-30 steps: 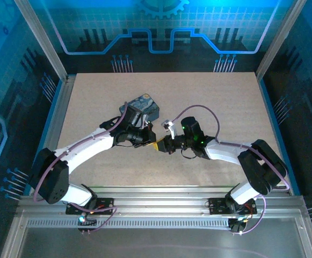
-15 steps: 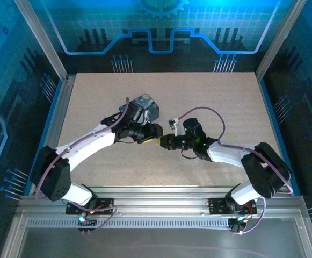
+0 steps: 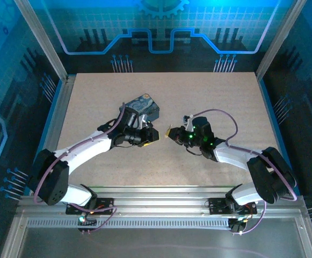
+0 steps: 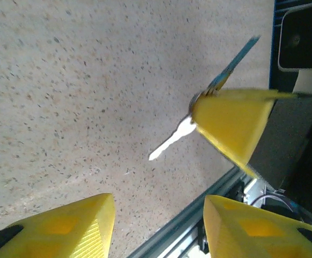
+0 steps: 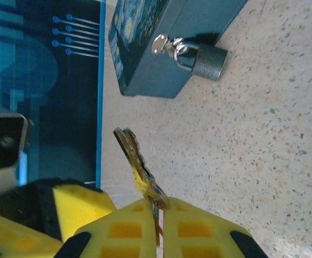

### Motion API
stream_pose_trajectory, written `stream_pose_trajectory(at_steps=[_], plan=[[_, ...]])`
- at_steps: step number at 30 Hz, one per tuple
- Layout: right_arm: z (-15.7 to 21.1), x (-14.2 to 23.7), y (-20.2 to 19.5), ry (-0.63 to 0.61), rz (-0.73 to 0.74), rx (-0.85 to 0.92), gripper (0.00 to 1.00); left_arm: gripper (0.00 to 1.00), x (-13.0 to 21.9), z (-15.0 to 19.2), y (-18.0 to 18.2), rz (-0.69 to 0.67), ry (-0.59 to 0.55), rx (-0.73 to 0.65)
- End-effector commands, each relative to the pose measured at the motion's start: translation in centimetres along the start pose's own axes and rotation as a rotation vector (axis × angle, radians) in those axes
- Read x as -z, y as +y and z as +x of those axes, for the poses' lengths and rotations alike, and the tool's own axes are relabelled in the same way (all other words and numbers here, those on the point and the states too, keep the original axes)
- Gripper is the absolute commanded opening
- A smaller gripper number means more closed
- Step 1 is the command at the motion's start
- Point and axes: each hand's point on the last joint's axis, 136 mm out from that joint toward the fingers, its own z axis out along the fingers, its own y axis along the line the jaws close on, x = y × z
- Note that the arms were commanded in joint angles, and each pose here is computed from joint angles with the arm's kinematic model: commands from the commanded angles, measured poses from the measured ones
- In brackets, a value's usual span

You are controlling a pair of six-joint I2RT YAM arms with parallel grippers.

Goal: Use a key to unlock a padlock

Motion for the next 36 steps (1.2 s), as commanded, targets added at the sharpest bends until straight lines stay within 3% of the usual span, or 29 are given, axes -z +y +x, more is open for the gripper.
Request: stream_pose_trajectory(at_steps=[1,13,36], plan=[[-0.6,0.3,0.4,-0.021,-0.038,-0.107,0.08,0.46,-0.3,-0.1,-2.4,0.137,0.015,-0.038],[-0.7,0.1,1.5,-0.014,-0.101,-0.171,0.07,0.37,-2.4,0.6,-1.4,0.126,0.066,-0.023],[1.1,0.5,2.1,0.045,-0.086,-0.123,0.07,0.20,-2.6,0.2,-1.5,0.134,0.053,-0.058]])
